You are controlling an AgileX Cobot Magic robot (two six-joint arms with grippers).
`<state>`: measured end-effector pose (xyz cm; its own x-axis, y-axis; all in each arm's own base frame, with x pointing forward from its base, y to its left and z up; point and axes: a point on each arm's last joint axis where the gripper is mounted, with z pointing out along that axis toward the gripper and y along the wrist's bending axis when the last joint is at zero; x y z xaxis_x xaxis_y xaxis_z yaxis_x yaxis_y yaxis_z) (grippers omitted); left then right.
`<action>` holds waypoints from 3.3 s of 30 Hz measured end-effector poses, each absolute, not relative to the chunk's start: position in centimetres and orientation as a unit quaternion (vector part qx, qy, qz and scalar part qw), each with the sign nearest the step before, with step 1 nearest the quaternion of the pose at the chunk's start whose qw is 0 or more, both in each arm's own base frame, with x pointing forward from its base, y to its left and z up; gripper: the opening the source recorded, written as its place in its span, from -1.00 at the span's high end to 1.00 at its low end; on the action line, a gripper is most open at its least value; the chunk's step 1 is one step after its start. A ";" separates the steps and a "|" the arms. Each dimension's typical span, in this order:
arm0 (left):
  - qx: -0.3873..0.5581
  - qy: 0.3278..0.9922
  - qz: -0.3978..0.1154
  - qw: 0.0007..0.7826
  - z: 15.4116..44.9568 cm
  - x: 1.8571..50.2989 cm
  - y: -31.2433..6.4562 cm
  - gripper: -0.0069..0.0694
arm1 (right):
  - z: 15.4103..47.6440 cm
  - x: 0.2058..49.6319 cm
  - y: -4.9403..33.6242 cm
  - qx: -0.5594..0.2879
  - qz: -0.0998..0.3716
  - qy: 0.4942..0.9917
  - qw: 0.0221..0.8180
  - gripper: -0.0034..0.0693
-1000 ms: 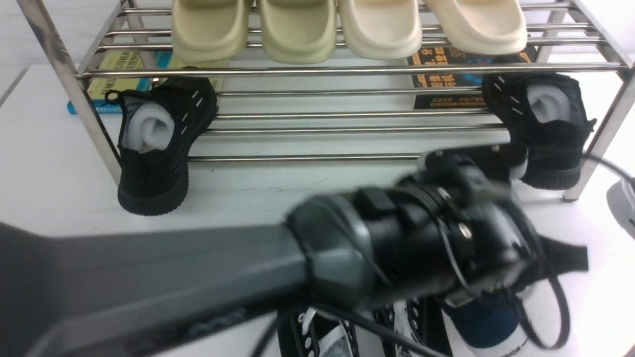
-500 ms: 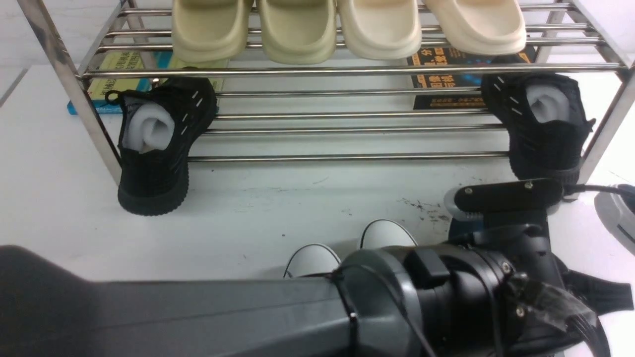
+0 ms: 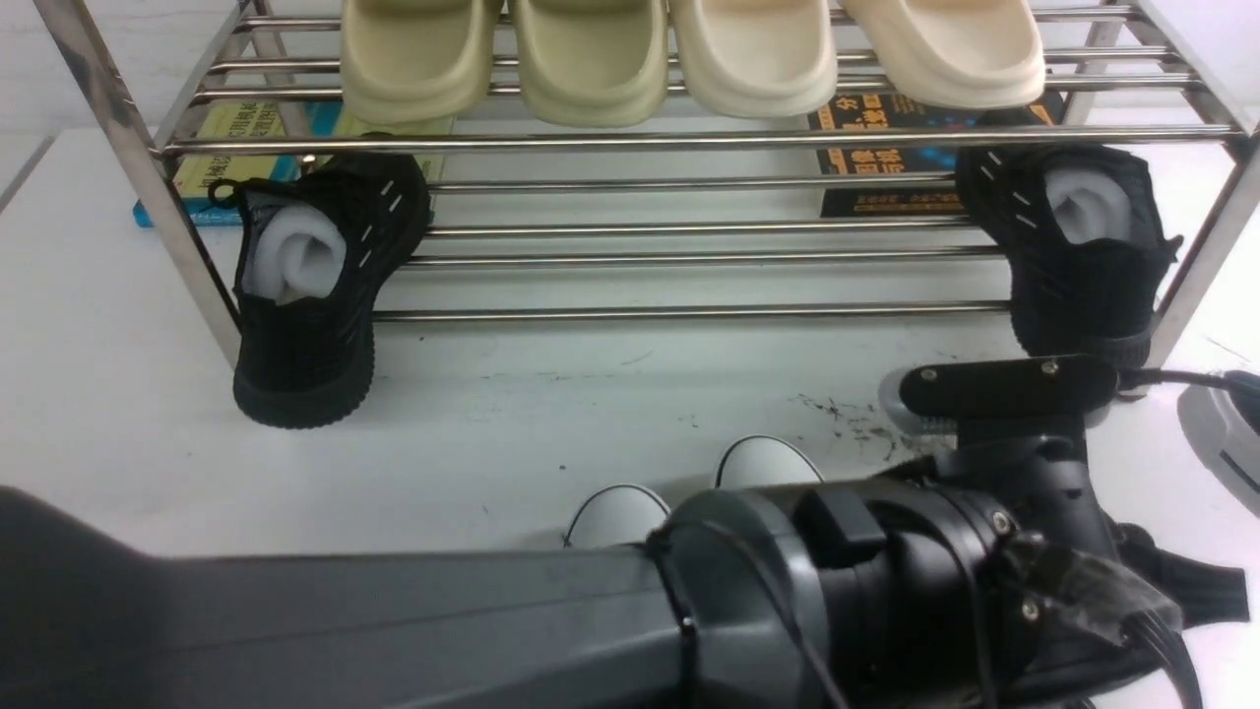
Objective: Take the shoes off the shelf with your hand on the white table.
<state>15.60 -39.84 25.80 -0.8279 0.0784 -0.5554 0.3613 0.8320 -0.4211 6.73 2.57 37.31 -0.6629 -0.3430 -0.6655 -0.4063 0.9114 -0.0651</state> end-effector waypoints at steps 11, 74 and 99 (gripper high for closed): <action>0.214 0.925 -0.146 0.280 35.7 16.5 -30.8 0.31 | 33.3 10.5 4.4 -0.209 0.017 0.949 0.235 0.79; 0.160 0.958 -0.059 0.229 38.1 25.0 -17.2 0.79 | 23.1 18.7 -0.1 0.109 -0.074 0.989 0.071 0.94; 0.157 0.960 -0.086 0.215 38.0 24.7 -17.7 0.77 | 17.4 27.9 4.0 0.115 -0.005 0.990 0.084 0.91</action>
<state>24.73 -17.66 38.05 -0.8582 0.2640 -0.4403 0.3381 0.9360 -0.0977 27.94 4.03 17.44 -0.9593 0.2268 -0.1680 0.2286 0.9735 0.0086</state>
